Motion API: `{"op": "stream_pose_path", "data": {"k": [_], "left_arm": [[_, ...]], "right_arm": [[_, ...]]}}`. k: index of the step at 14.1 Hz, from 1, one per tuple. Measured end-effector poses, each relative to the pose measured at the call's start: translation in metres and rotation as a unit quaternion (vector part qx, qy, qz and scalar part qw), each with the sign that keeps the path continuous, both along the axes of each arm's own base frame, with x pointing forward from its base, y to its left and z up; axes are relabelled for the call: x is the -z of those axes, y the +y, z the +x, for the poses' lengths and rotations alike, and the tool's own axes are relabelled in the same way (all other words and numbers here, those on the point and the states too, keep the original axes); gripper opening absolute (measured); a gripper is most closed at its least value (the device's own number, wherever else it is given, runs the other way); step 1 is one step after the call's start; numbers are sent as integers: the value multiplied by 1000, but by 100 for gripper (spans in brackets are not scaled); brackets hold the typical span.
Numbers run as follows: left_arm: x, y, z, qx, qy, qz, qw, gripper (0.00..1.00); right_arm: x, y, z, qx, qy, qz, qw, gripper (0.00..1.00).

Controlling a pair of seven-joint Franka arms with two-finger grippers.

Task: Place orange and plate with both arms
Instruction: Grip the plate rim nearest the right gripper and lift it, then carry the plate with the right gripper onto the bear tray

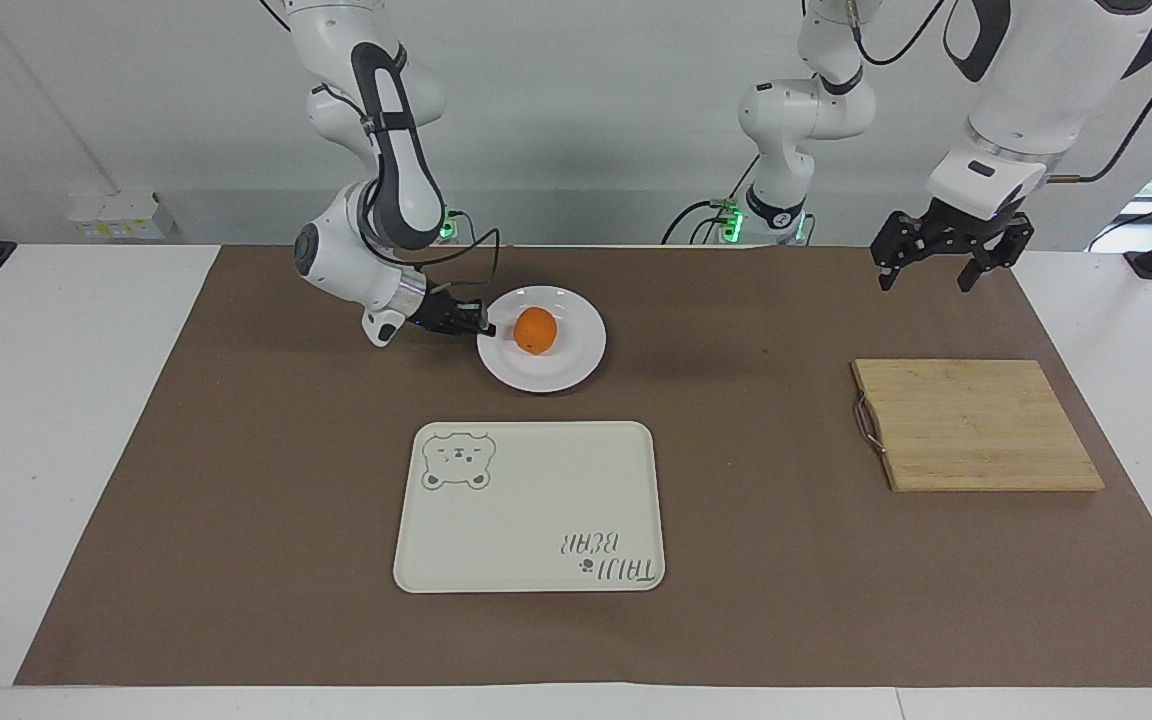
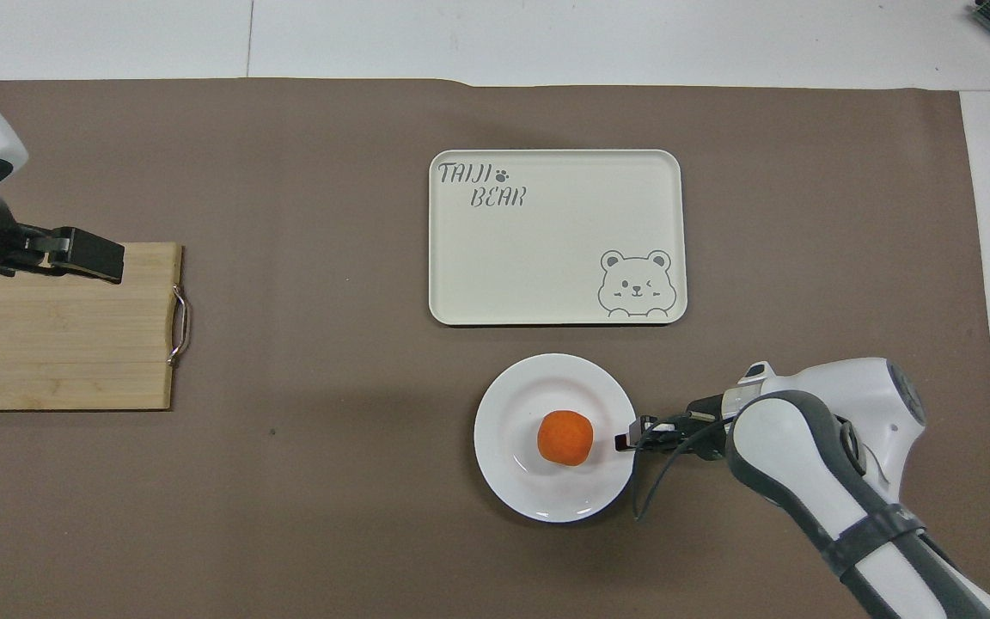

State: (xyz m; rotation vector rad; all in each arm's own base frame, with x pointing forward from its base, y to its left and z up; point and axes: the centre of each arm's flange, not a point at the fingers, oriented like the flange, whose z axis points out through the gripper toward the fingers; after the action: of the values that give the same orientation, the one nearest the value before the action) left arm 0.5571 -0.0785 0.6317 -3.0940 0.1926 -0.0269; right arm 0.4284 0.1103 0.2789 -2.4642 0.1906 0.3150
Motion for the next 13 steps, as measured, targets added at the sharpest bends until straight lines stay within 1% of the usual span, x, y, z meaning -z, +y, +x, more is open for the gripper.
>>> {"op": "stream_pose_path", "data": {"k": [1, 3, 6, 10, 13], "left_arm": [[0, 0, 0, 0, 0, 0, 1000, 100], [0, -1, 0, 0, 1, -2, 1000, 100], [1, 4, -2, -7, 11, -19, 1000, 100], [-4, 7, -5, -10, 10, -22, 1000, 100], [-6, 7, -7, -10, 9, -22, 1000, 100]], "right_arm": [[-2, 1, 3, 2, -1, 0, 1000, 14], [-10, 3, 9, 0, -6, 6, 1000, 9], [-22, 8, 23, -9, -18, 13, 1000, 8], [-24, 9, 34, -58, -58, 27, 996, 7], [-34, 6, 48, -59, -79, 53, 994, 5]]}}
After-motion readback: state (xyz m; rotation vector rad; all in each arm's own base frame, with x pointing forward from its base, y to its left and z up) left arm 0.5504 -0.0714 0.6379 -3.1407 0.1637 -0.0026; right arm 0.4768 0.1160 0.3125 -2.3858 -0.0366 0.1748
